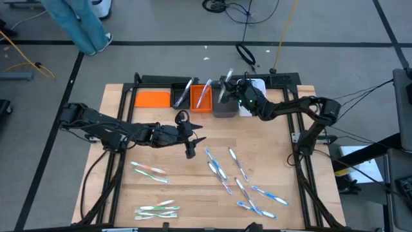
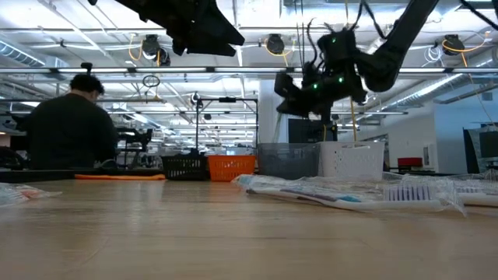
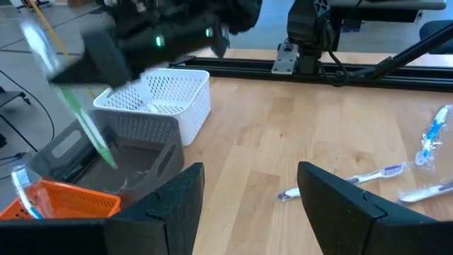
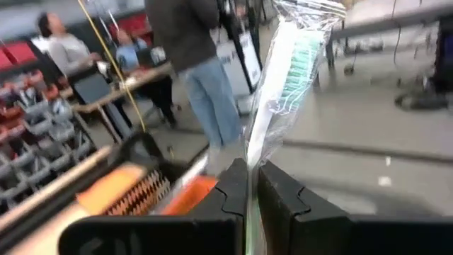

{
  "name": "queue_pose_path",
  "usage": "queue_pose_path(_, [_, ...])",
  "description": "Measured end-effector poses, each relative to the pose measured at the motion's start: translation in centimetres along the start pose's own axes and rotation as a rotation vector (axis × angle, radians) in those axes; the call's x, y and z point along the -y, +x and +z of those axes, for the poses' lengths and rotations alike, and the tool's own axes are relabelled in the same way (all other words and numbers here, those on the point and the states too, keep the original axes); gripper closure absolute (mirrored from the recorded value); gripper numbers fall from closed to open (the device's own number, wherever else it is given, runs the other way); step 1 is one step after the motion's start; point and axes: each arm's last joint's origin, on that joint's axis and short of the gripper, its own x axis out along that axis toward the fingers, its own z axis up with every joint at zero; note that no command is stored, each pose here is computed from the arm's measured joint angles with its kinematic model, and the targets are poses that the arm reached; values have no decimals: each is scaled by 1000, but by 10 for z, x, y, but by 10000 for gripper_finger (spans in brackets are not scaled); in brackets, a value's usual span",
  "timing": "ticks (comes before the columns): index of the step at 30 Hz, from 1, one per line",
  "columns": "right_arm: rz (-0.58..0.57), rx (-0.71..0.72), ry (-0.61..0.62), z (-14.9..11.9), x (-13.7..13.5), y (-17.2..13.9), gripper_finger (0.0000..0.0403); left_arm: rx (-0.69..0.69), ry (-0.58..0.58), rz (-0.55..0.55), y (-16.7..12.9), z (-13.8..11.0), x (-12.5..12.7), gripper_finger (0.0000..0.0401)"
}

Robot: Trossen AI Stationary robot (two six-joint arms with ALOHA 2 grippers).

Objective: Pick & Place Toothbrushes
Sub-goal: Put the green toothbrush into the gray bin

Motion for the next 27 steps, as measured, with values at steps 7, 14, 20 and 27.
queue_pose_path(7, [24, -40, 60, -22, 6, 9, 395, 0, 2, 0, 0, 0, 0, 171])
queue_pose_path(14, [26, -63, 76, -31, 8, 11, 394, 0, 2, 0, 0, 0, 0, 171])
queue_pose_path(20, [41, -67, 66, -32, 3, 9, 392, -1, 2, 0, 0, 0, 0, 171])
queue_pose_path(27, [58, -91, 28, -34, 3, 9, 358, -1, 3, 0, 0, 0, 0, 171])
